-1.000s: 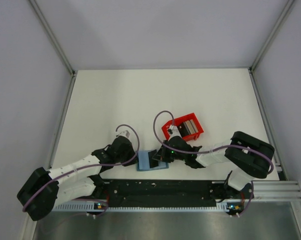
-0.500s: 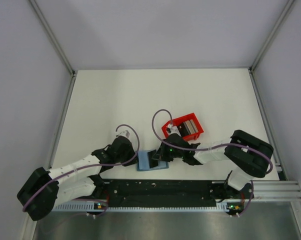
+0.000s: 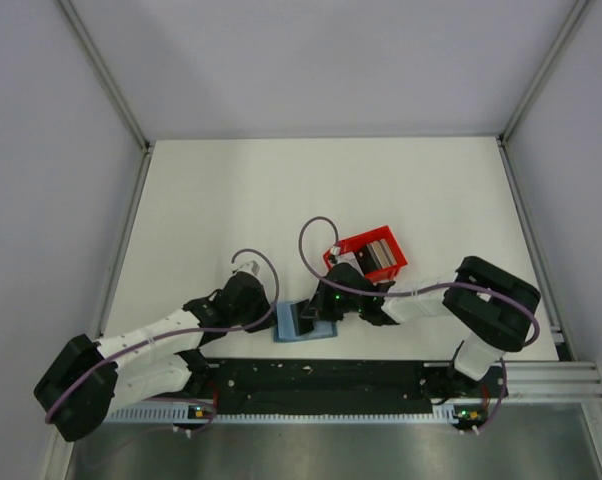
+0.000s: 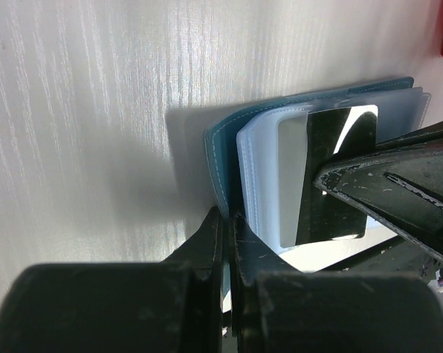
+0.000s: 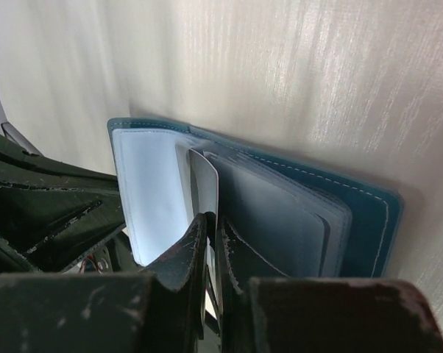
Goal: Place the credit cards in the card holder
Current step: Insert the credit card into the card holder.
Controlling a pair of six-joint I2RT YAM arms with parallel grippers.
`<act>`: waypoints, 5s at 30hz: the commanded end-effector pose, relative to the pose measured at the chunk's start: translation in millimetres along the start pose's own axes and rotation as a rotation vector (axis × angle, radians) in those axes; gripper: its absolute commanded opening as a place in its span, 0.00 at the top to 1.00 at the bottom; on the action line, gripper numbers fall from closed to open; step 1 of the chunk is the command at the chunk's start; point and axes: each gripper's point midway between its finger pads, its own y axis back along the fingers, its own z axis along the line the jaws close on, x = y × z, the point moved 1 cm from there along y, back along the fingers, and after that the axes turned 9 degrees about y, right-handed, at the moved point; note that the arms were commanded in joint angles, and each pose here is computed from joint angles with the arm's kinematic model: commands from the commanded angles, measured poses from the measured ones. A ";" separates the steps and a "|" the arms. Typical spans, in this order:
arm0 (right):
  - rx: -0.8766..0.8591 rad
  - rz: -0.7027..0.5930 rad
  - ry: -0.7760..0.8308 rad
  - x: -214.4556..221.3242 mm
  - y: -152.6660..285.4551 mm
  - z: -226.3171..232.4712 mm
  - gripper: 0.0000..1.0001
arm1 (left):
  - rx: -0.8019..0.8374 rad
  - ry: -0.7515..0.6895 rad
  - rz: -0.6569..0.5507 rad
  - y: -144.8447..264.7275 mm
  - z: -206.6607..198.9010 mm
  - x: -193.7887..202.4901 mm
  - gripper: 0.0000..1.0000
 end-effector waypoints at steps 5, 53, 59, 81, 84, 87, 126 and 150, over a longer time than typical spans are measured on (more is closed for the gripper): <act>0.258 0.143 0.099 42.2 5.0 -58.2 0.91 | -0.111 -0.004 0.011 -5.5 32.6 8.8 1.00; 0.292 0.053 0.210 19.6 26.2 -37.2 0.66 | -0.106 -0.012 0.019 -5.9 32.9 10.4 1.00; 0.250 0.101 0.235 27.4 13.3 -18.0 0.65 | -0.104 -0.013 0.017 -6.1 32.0 9.6 1.00; 0.400 0.061 0.265 17.4 34.6 -35.9 0.62 | -0.102 -0.011 0.019 -5.8 31.8 10.1 1.00; 0.407 0.058 0.265 15.9 36.5 -36.5 0.62 | -0.104 -0.012 0.020 -5.9 32.5 10.4 1.00; 0.404 0.051 0.266 15.4 40.6 -36.1 0.62 | -0.105 -0.012 0.021 -5.8 32.8 10.6 1.00; 0.217 0.015 0.155 11.0 22.1 -28.5 0.68 | -0.103 -0.003 0.032 -9.6 35.9 14.0 1.00; 0.011 -0.050 0.353 -8.4 11.0 15.3 0.70 | -0.107 -0.016 0.034 -11.5 33.3 12.3 1.00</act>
